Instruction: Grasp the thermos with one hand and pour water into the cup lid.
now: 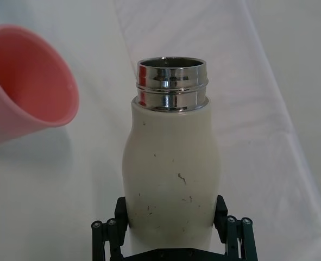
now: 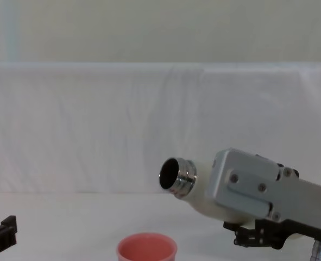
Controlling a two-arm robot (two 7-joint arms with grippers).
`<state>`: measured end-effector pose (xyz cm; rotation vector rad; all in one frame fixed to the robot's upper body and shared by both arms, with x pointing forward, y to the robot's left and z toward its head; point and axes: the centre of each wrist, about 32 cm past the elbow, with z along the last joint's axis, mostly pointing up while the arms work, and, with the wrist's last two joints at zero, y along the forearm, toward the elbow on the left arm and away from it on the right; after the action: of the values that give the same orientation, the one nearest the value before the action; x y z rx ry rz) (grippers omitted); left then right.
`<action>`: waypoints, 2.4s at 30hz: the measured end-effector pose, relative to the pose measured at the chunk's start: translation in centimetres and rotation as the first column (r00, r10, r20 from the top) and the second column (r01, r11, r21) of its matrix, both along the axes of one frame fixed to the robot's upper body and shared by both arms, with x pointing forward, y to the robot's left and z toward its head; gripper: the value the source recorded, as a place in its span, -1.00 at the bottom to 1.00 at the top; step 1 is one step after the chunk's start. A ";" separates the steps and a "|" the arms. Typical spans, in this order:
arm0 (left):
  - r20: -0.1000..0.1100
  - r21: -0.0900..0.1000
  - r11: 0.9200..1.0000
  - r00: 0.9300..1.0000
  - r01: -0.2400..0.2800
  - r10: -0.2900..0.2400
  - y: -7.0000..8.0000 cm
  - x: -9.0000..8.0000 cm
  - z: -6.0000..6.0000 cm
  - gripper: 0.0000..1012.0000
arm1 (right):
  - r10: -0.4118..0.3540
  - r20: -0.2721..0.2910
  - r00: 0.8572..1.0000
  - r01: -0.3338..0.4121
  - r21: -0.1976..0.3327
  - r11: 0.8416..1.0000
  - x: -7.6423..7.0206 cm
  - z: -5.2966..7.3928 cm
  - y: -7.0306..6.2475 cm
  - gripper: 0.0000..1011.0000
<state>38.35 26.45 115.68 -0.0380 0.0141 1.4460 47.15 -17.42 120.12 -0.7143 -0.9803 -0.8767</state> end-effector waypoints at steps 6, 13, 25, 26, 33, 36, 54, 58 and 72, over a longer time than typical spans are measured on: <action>0.000 0.000 1.000 1.000 0.000 0.000 0.0 0.0 0.0 0.98 | 0.010 0.015 1.000 -0.009 -0.048 0.999 0.0 0.0 0.1 0.89; 0.000 0.000 1.000 1.000 0.000 0.000 0.0 0.0 0.0 0.98 | 0.022 0.039 0.999 -0.018 -0.105 0.994 -0.2 0.0 0.1 0.89; 0.000 0.000 1.000 1.000 0.000 0.000 0.0 0.0 0.0 0.98 | 0.035 0.074 0.997 -0.021 -0.172 0.985 -0.2 0.1 0.4 0.89; 0.000 0.000 1.000 1.000 0.000 0.000 0.0 0.0 0.0 0.98 | 0.034 0.074 0.997 -0.021 -0.175 0.984 -0.3 0.1 0.4 0.89; 0.000 0.000 1.000 1.000 0.000 0.000 0.0 0.0 0.0 0.98 | 0.030 0.082 0.996 -0.012 -0.204 0.979 -0.3 0.2 0.6 0.89; 0.000 0.000 1.000 1.000 0.000 0.000 0.0 0.0 0.0 0.98 | 0.029 0.084 0.996 -0.010 -0.218 0.976 -0.3 0.2 0.6 0.89; 0.000 0.000 1.000 1.000 0.000 0.000 0.0 0.0 0.0 0.98 | 0.028 0.094 0.995 -0.002 -0.266 0.964 -0.3 0.1 0.9 0.89; 0.000 0.000 1.000 1.000 0.000 0.000 0.0 0.0 0.0 0.98 | 0.031 0.101 0.994 -0.001 -0.279 0.960 -0.2 0.1 1.0 0.89; 0.000 0.000 1.000 1.000 0.000 0.000 0.0 0.0 0.0 0.98 | 0.037 0.119 0.992 0.002 -0.309 0.951 -0.1 0.2 1.2 0.89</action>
<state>38.35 26.45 115.68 -0.0380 0.0141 1.4460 47.07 -16.21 120.32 -0.9234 -1.2504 -0.7656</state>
